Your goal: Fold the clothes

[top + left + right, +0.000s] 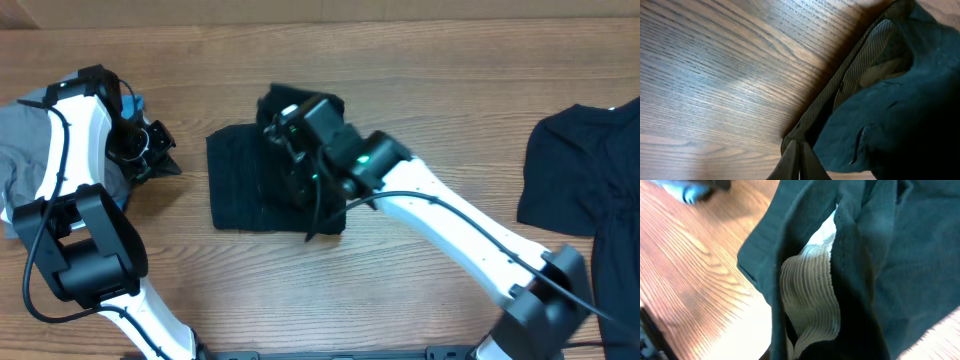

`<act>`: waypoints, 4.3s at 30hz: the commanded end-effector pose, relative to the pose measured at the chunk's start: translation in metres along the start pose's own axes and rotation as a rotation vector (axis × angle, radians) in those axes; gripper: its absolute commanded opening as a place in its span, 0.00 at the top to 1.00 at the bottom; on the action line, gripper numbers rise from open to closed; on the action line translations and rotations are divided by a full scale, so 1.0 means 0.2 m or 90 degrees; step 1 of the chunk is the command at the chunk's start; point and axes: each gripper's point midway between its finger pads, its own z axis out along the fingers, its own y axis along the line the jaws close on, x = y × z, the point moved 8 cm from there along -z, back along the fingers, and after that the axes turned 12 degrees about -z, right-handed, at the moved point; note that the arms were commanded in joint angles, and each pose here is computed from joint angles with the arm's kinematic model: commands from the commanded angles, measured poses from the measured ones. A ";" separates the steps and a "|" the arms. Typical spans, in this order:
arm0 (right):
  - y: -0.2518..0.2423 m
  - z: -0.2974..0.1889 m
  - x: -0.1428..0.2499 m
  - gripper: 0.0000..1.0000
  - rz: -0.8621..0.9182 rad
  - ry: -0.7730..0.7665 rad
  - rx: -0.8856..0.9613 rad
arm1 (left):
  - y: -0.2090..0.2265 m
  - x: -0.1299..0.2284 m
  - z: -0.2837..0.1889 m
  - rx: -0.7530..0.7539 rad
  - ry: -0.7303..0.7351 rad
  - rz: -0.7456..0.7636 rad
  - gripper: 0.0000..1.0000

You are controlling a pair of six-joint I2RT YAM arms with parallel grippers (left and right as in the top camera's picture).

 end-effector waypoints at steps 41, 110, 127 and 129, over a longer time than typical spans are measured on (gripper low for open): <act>0.29 0.15 -0.19 0.96 -0.077 -0.127 -0.059 | 0.02 -0.04 -0.05 0.004 -0.016 0.007 0.96; -0.49 0.09 0.21 0.00 0.174 0.027 0.143 | -0.48 0.01 -0.04 0.124 -0.131 0.328 0.43; -0.58 0.07 0.26 0.00 0.205 0.033 0.152 | -0.57 -0.05 0.16 0.161 -0.104 0.382 0.46; -0.58 0.07 0.26 0.00 0.205 0.032 0.152 | -0.57 -0.05 0.20 0.154 -0.093 0.389 0.45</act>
